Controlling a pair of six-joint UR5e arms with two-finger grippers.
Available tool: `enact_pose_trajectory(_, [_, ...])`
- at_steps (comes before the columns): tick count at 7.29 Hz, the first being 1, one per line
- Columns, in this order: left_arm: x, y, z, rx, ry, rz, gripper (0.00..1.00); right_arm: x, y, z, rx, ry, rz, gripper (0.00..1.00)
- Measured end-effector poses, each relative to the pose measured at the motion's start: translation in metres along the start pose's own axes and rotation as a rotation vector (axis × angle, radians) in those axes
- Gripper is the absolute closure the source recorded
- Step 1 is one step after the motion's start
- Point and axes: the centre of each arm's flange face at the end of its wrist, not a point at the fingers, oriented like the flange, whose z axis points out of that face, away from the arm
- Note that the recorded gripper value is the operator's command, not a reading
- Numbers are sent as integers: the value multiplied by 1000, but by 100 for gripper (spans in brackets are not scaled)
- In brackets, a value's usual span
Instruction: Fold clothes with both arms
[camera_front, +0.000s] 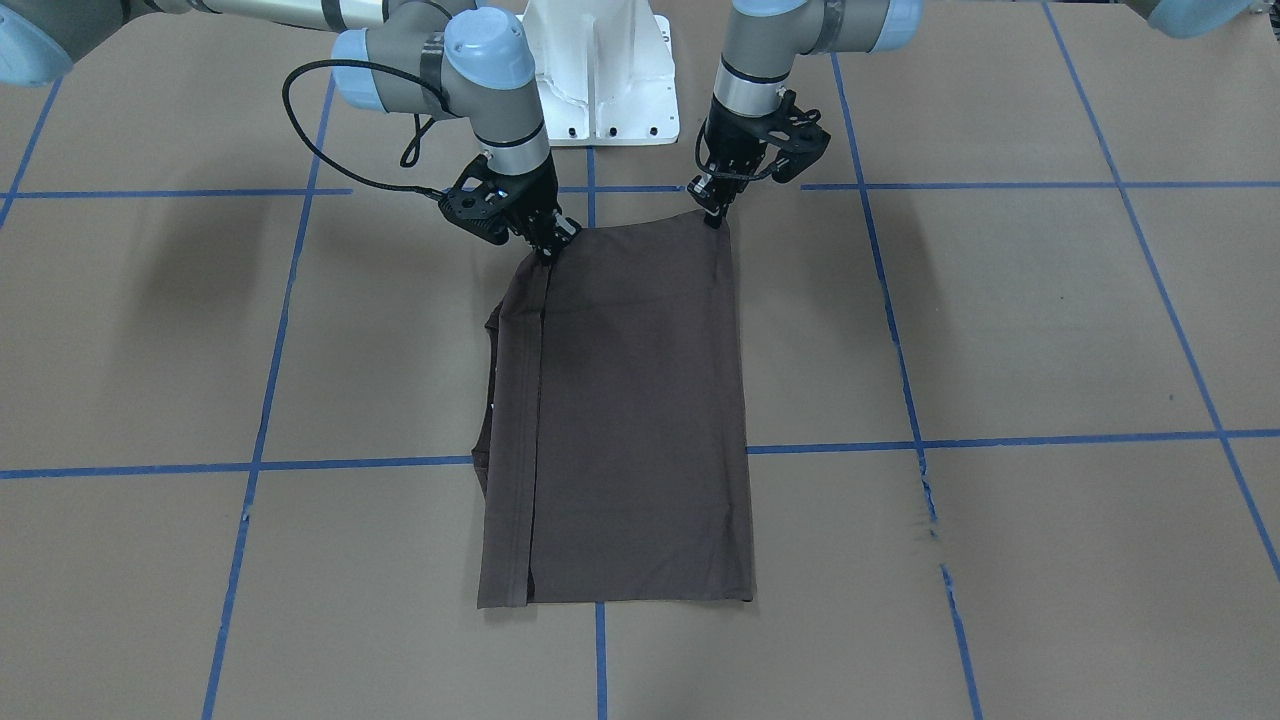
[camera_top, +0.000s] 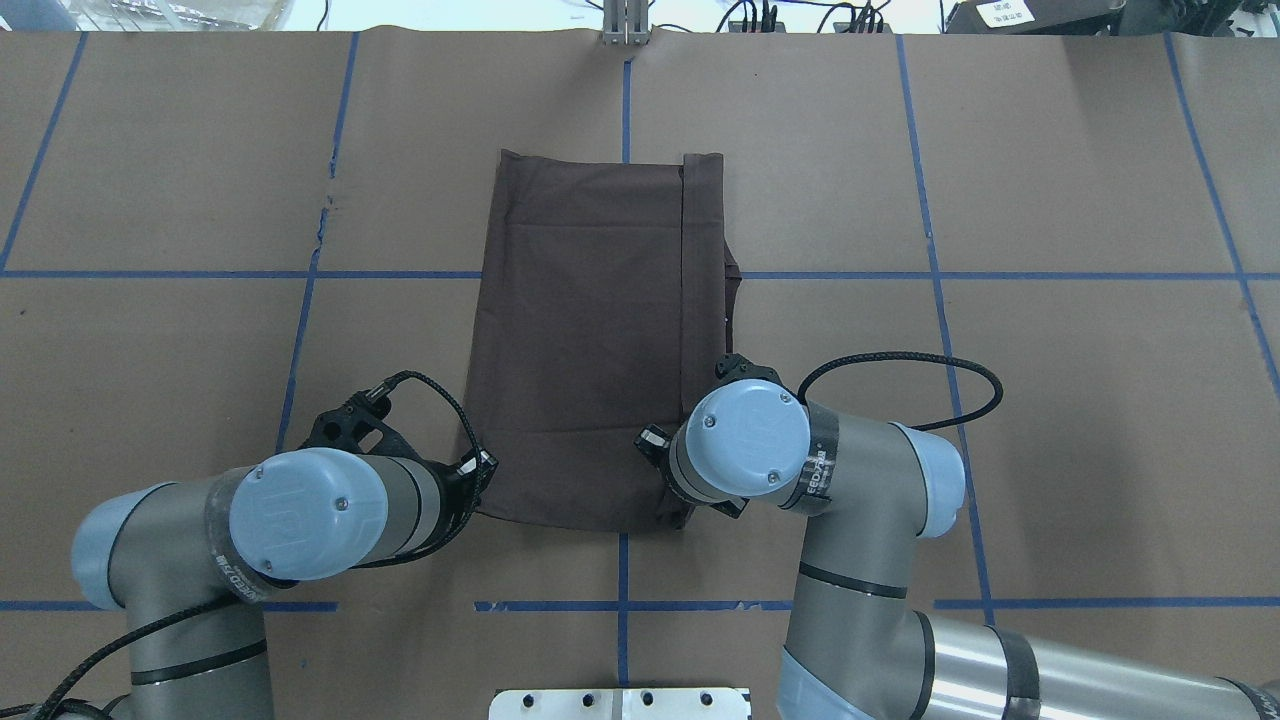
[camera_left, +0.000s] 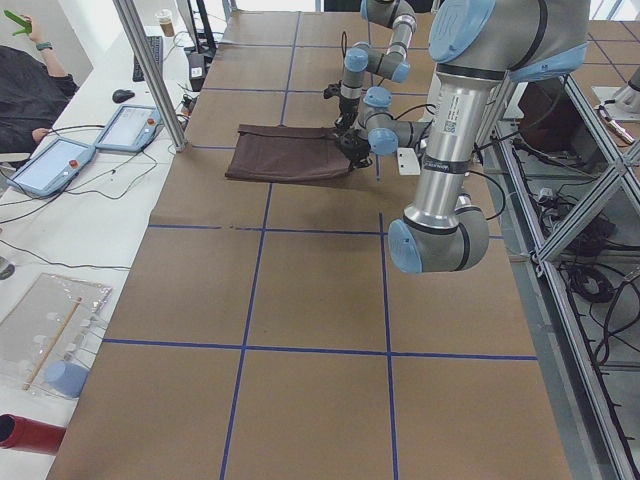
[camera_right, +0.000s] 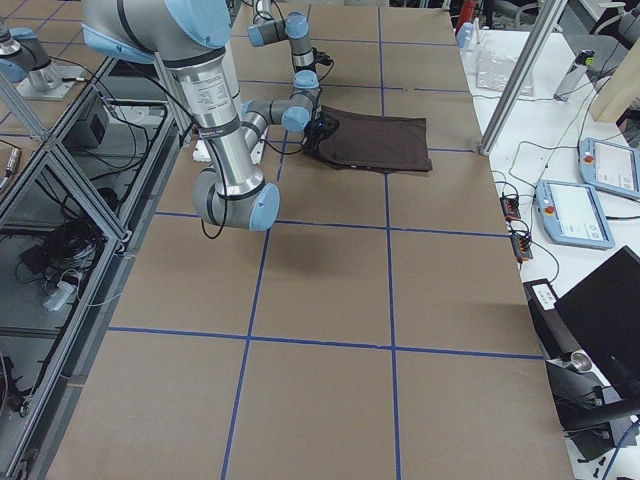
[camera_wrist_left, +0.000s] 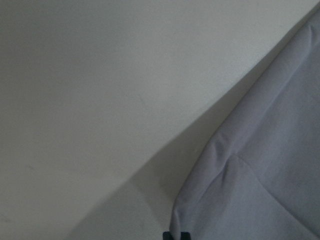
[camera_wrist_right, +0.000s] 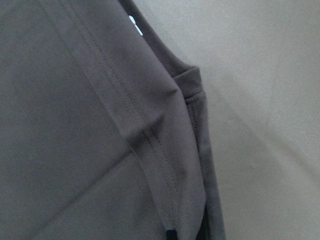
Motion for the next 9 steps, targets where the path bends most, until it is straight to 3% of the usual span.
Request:
enact_pose_trajectory(3, [-9,15,-20,-8,-29,19,100,34,-7,-31,-24,-27,-13,100])
enact_pose_trajectory(6, [-34,67,-33,-81,-70,85,100,50,18,-54,-75,-54,-48,100])
enact_pose_trajectory(9, [-30,72,-61,-111,-40,107,100,47,23,-60,-81,-75,-88,100])
